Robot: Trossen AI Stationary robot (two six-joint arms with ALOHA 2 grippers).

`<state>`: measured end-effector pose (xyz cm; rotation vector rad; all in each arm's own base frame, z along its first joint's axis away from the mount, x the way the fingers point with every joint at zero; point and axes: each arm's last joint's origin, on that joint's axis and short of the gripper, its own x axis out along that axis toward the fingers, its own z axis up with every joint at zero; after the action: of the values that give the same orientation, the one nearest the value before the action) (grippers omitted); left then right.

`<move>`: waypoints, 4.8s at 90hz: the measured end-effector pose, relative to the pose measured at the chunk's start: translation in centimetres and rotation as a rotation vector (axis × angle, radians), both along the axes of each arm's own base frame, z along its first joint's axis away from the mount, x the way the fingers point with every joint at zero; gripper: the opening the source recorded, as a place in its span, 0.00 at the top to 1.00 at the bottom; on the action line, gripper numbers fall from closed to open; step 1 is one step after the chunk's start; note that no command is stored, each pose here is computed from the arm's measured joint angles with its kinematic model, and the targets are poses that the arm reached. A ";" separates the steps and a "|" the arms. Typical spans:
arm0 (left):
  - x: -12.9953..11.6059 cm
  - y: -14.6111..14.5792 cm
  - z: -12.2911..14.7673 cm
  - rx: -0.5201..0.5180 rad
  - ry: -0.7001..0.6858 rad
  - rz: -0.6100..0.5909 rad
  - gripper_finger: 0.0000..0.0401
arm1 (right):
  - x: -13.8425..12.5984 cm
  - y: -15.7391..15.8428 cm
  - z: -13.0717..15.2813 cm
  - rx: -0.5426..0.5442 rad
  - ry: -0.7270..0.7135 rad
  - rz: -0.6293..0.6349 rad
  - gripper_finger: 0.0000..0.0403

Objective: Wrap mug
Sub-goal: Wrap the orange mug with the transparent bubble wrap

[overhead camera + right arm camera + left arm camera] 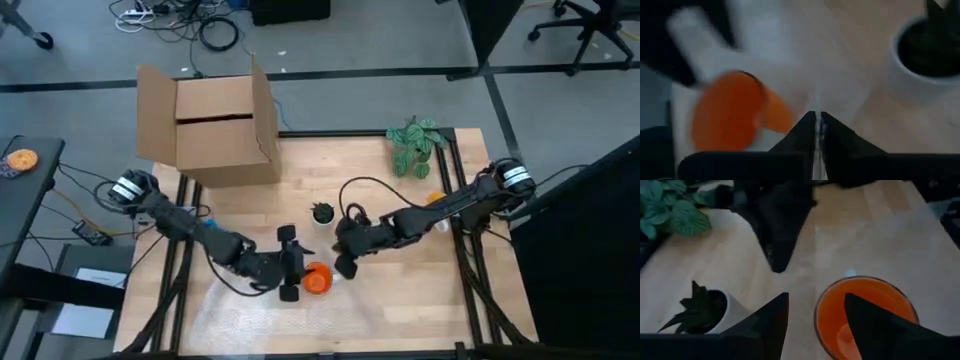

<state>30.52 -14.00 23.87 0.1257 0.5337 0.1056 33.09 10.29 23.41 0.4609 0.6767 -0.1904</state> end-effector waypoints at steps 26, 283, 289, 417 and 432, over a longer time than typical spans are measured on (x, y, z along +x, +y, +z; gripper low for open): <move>1.6 1.4 -0.3 -0.010 -0.009 -0.102 0.50 | 0.2 1.4 0.7 -0.008 -0.094 0.065 1.00; 3.5 0.0 -5.1 0.000 0.106 -0.315 1.00 | -12.7 12.0 -3.3 0.178 0.697 -0.071 0.81; 3.5 0.0 -5.1 0.001 0.107 -0.314 1.00 | -13.5 10.8 -3.3 0.071 0.752 -0.151 0.81; 4.1 0.3 -4.5 0.020 0.106 -0.309 1.00 | -8.3 2.4 -7.6 0.209 0.553 0.263 0.95; 4.6 0.8 -3.8 0.033 0.148 -0.291 1.00 | -7.5 2.5 -5.0 0.208 0.320 0.308 1.00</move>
<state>35.08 -13.24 20.12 0.2431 0.6562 -0.1805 25.54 12.84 18.40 0.5232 1.0774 0.1017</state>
